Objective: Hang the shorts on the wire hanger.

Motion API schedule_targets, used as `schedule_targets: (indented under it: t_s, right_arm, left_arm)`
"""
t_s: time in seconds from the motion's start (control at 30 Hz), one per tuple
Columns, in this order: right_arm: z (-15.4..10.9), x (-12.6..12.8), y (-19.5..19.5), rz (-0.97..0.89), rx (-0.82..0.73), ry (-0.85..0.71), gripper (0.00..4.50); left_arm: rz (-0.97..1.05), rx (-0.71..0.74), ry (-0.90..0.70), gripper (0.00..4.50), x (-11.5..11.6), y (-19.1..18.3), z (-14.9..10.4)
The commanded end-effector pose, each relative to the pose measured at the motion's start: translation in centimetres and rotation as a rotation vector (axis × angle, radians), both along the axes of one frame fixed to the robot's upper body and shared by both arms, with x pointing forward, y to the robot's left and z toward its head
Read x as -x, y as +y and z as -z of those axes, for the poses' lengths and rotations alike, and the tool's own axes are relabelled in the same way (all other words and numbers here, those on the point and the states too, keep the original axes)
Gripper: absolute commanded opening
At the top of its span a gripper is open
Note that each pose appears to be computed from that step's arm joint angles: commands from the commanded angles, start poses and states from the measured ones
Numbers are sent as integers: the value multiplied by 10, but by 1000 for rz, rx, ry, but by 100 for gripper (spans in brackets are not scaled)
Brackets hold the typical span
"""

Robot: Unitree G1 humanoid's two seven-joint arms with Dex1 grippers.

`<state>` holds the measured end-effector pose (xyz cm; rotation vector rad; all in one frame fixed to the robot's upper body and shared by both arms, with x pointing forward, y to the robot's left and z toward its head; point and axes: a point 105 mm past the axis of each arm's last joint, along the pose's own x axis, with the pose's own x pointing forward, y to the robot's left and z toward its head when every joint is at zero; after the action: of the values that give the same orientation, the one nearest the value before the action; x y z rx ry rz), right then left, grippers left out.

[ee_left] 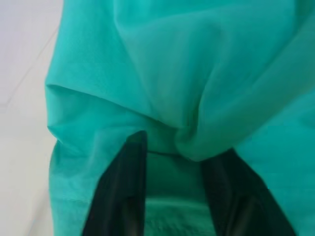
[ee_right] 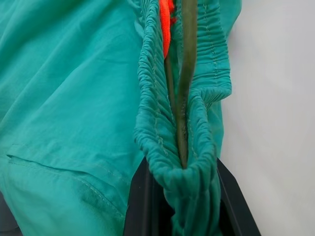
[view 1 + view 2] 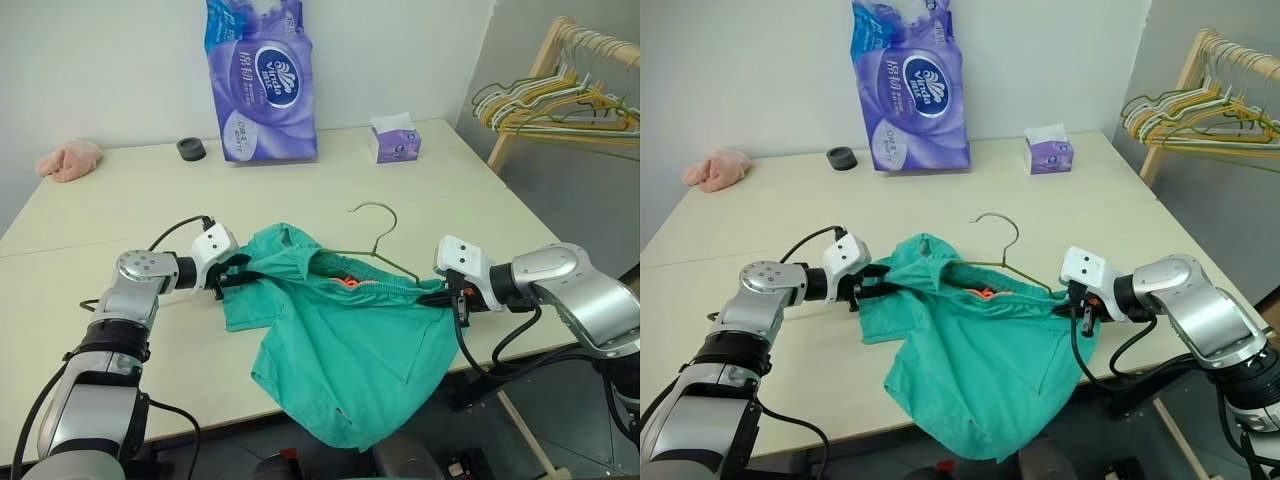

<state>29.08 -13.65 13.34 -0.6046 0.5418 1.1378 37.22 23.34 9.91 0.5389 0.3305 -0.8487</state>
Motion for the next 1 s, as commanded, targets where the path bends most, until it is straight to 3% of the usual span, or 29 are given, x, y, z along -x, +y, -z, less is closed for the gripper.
schedule_targets:
  t_s: [0.03, 0.07, 0.13, 0.27, 0.37, 0.47, 0.57, 0.63, 0.87, 1.0]
  right_arm:
    - [-16, -4, -2, 22, -26, -54, 0]
    - [-15, -4, -3, 37, -31, -49, 0]
    - [-14, -5, -7, 71, -45, -32, 0]
    - [-9, -6, -20, 167, -80, -1, 0]
    - [-4, -7, -38, 318, -128, 22, 0]
    - [3, 0, -55, 453, -165, 64, 0]
    - [5, 10, -61, 519, -192, 72, 0]
    - [5, 14, -63, 554, -212, 61, 0]
    - [5, 14, -100, 816, -180, 54, 0]
    - [-11, 17, -139, 1002, -180, 45, 0]
  left_arm:
    - [-184, 46, -192, 305, -19, 31, -44]
    - [-261, 69, -242, 332, -24, 45, -56]
    - [-364, 130, -298, 332, -27, 65, -76]
    - [-334, 253, -281, 332, -21, 65, -93]
    - [-96, 388, -154, 332, -1, 11, -96]
    - [278, 473, 51, 332, 47, -72, -93]
    - [478, 473, 129, 332, 76, -110, -100]
    - [539, 452, 142, 332, 83, -120, -105]
    - [598, 270, -9, 332, 69, -144, -117]
    - [571, 200, -165, 332, 51, -171, -125]
